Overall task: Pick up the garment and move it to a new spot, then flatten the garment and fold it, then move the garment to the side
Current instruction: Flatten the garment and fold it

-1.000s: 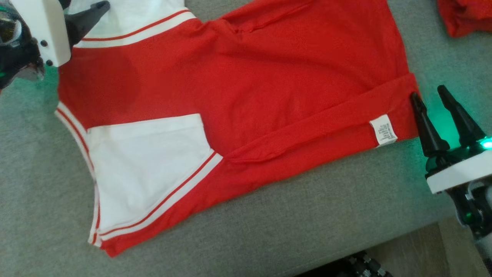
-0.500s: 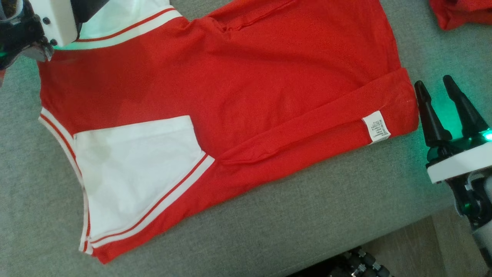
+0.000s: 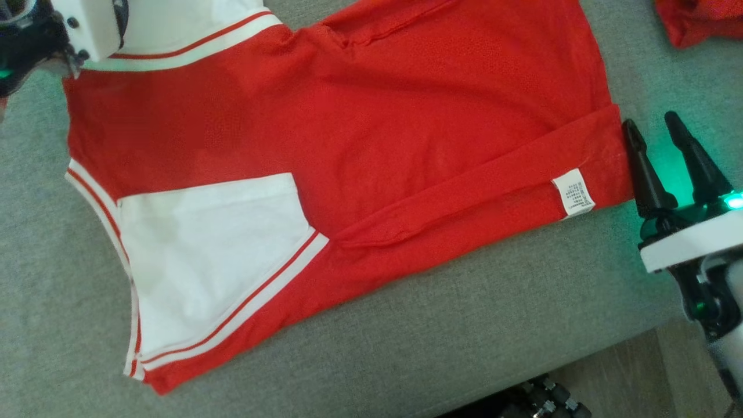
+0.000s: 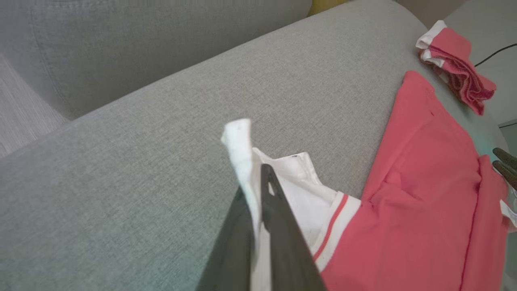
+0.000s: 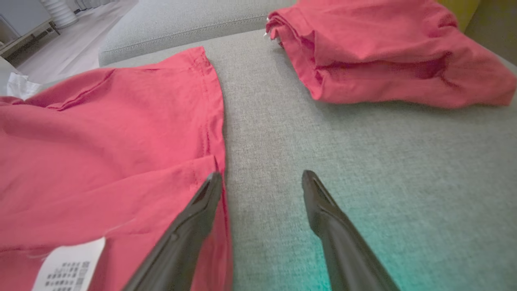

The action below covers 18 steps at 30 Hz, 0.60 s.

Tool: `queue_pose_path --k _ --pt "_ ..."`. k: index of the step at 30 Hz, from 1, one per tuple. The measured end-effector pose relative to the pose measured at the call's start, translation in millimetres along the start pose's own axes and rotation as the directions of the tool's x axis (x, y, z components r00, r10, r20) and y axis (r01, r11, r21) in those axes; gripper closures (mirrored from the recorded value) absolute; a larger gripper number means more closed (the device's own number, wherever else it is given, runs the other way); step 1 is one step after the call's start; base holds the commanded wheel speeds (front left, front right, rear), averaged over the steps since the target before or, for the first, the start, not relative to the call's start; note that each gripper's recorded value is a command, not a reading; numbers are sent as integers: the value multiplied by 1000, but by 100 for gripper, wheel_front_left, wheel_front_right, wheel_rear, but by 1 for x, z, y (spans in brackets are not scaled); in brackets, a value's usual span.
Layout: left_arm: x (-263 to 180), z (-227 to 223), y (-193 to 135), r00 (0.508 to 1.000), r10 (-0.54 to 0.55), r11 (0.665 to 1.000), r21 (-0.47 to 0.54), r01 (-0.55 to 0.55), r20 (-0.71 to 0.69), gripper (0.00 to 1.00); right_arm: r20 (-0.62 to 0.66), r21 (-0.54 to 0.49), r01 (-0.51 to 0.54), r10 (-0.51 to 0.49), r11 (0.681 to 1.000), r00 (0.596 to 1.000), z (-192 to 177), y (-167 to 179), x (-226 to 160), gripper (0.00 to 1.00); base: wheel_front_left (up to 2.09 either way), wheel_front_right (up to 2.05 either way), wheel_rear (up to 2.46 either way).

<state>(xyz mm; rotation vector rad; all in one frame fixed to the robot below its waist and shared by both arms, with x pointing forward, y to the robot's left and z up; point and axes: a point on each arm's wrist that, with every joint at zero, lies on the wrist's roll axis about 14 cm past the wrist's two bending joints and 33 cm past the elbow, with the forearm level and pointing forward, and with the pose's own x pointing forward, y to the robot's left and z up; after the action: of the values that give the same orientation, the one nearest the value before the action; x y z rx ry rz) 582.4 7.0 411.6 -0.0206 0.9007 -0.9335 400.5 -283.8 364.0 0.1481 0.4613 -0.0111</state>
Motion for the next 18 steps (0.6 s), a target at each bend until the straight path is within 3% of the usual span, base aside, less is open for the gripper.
queue_pose_path --k 10,18 --pt "-1 12 -5 999 6 998 67 -9 53 100 10 -10 -27 27 1000 1000 4 8 6 0 0 0 0" --pt "-6 9 -20 998 -13 992 125 6 58 100 24 -45 -141 142 989 990 36 38 33 0 0 0 0"
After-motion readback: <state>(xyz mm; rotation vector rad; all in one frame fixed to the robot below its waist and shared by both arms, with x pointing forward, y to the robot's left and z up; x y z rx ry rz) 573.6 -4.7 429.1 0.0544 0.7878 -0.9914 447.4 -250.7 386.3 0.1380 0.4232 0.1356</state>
